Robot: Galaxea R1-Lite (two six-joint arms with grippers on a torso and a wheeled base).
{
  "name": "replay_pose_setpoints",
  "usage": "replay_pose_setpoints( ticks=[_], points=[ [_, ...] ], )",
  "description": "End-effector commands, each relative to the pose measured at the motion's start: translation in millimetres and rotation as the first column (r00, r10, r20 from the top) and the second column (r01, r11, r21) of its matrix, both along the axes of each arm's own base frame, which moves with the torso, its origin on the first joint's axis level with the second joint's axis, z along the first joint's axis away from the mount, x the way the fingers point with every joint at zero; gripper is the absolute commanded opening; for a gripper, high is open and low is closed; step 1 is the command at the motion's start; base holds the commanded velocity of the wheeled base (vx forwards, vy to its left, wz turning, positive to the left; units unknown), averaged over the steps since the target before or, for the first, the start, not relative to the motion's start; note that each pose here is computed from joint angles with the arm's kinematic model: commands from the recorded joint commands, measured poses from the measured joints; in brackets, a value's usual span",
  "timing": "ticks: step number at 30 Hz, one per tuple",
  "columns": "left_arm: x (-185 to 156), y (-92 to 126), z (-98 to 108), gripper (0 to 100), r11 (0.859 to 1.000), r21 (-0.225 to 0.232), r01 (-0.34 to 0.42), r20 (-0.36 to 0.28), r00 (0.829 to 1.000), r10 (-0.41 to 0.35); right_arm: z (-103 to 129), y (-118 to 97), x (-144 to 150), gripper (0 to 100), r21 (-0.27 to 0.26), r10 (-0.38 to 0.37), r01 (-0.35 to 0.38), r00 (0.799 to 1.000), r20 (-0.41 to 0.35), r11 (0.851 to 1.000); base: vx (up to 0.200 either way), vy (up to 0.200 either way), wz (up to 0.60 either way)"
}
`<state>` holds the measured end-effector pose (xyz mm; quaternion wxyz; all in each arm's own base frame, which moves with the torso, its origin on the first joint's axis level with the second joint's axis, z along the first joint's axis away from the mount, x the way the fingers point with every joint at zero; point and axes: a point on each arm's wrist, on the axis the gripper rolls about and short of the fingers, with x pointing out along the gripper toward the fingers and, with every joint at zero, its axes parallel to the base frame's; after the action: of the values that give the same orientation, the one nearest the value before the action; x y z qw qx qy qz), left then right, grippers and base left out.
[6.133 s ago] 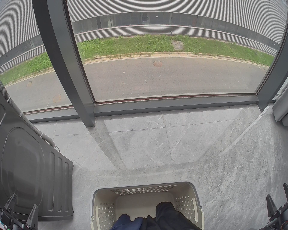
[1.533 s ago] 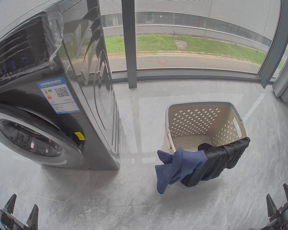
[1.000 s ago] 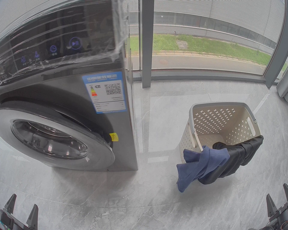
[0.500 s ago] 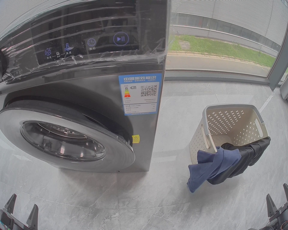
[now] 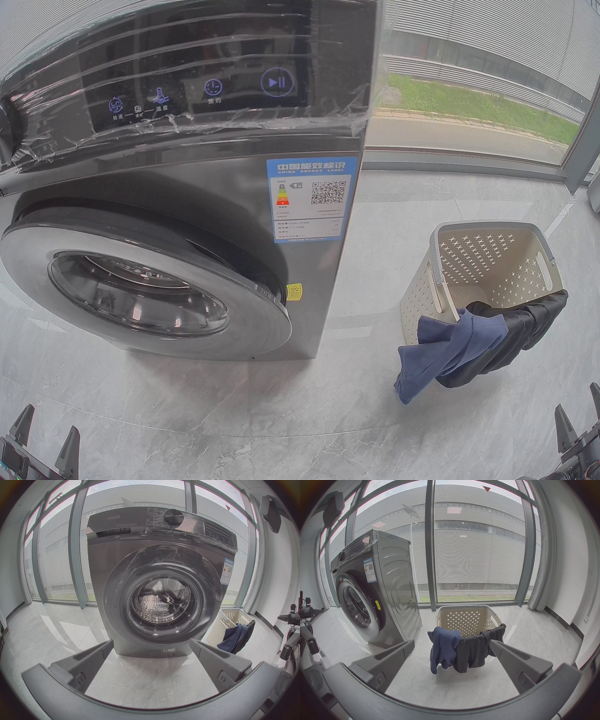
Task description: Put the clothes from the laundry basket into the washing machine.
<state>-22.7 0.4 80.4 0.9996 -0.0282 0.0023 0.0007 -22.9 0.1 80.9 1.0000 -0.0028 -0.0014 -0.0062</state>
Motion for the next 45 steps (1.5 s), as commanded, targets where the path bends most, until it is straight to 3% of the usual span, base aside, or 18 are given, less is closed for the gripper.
replay_pose_setpoints(
  ticks=[1, 9, 21, 41, 45],
  points=[
    [0.2, 0.0, -4.8, 100, 1.0, 0.0, 0.0, -0.003, 1.0, 0.0, -5.2, 0.0, 0.1, 100, -0.001, 0.0, 0.0, 1.0, -0.001, 1.0, 0.0, 0.2, 0.0],
    [0.2, 0.0, -4.8, 100, 1.0, 0.0, 0.0, -0.003, 1.0, 0.0, -5.2, 0.0, 0.1, 100, -0.001, 0.0, 0.0, 1.0, -0.001, 1.0, 0.0, 0.2, 0.0],
    [0.2, 0.0, -4.8, 100, 1.0, 0.0, 0.0, -0.003, 1.0, 0.0, -5.2, 0.0, 0.1, 100, -0.001, 0.002, -0.002, 1.0, -0.001, 1.0, 0.0, 0.0, 0.0],
    [0.2, 0.0, -4.8, 100, 1.0, 0.0, 0.0, -0.003, 1.0, 0.0, -5.2, 0.0, 0.1, 100, -0.001, 0.0, 0.0, 1.0, -0.001, 1.0, 0.0, 0.2, 0.0],
    [0.2, 0.0, -4.8, 100, 1.0, 0.0, 0.0, -0.003, 1.0, 0.0, -5.2, 0.0, 0.1, 100, -0.001, 0.0, 0.0, 1.0, -0.001, 1.0, 0.0, 0.0, 0.0]
  ],
)
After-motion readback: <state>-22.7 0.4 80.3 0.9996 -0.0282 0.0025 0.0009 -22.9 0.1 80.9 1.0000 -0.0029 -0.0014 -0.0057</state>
